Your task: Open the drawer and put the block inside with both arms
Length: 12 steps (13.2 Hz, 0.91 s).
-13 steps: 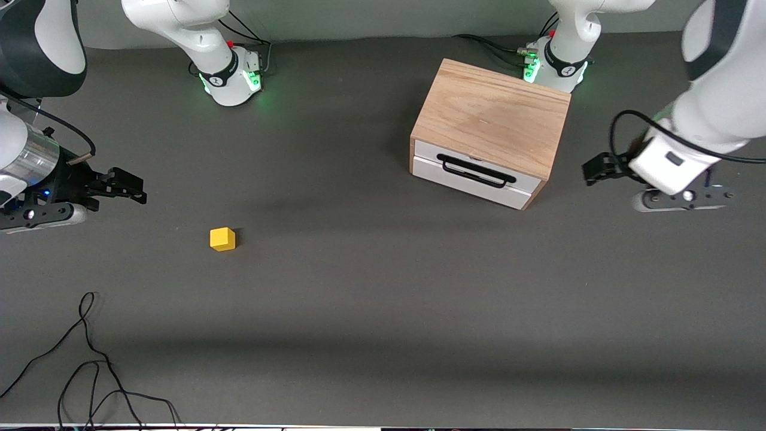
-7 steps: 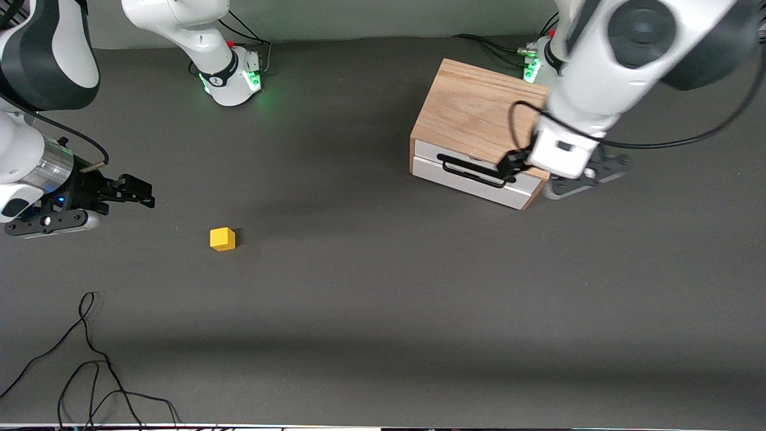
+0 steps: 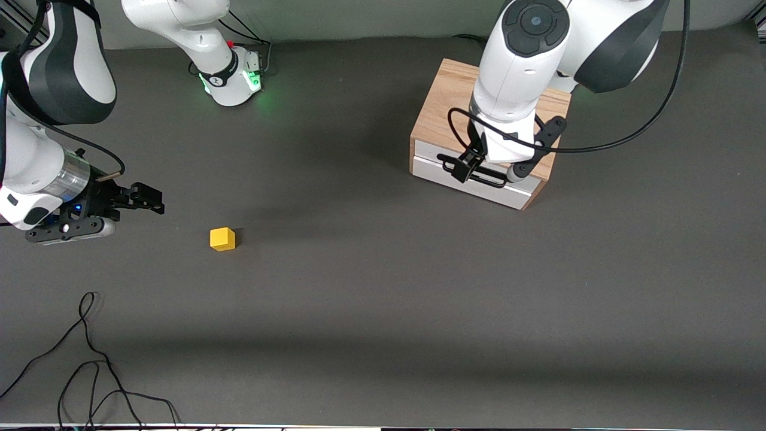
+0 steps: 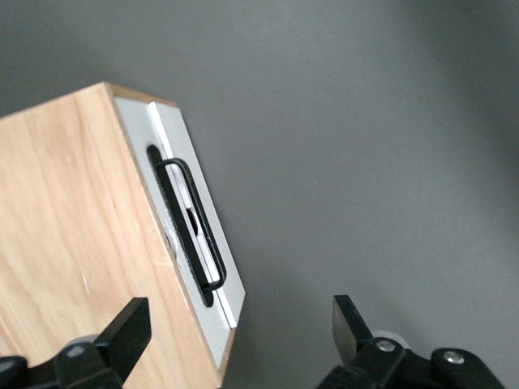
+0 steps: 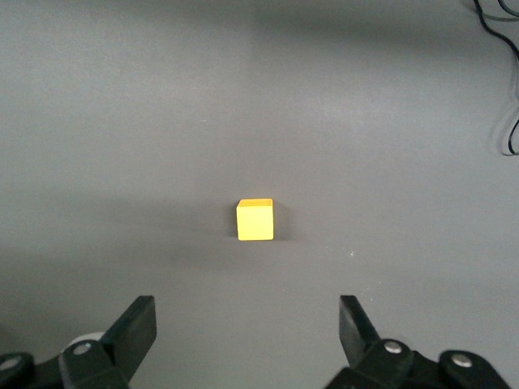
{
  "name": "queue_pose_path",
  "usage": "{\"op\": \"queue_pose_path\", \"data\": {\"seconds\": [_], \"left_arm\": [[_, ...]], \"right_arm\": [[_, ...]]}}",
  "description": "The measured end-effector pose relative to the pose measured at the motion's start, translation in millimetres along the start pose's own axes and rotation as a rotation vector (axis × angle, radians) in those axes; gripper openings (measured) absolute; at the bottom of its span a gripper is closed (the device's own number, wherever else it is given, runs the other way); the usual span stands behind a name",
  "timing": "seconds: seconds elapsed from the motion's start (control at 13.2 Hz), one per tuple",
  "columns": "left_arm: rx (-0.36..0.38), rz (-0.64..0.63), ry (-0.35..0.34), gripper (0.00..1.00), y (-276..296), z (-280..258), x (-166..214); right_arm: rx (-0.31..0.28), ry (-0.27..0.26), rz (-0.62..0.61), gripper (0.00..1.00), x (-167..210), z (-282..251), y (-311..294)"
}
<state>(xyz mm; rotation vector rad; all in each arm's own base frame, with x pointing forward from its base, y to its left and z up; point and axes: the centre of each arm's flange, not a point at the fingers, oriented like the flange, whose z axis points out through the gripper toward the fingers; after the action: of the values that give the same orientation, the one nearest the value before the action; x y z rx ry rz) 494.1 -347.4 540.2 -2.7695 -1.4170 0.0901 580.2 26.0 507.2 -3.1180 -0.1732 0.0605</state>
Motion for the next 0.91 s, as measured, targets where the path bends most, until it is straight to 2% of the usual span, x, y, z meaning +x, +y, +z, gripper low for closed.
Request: {"op": "queue_pose_path", "data": {"seconds": [0.15, 0.53, 0.91], "left_arm": [[0.023, -0.054, 0.0, 1.0, 0, 6, -4], [0.176, -0.085, -0.032, 1.0, 1, 47, -8], [0.253, -0.1, -0.061, 1.0, 12, 92, -4]], "right_arm": [[-0.001, 0.005, -0.009, 1.0, 0, 7, 0], [-0.001, 0.006, -0.022, 1.0, -2, 32, 1], [-0.002, 0.011, -0.022, 1.0, -3, 42, 2]]}}
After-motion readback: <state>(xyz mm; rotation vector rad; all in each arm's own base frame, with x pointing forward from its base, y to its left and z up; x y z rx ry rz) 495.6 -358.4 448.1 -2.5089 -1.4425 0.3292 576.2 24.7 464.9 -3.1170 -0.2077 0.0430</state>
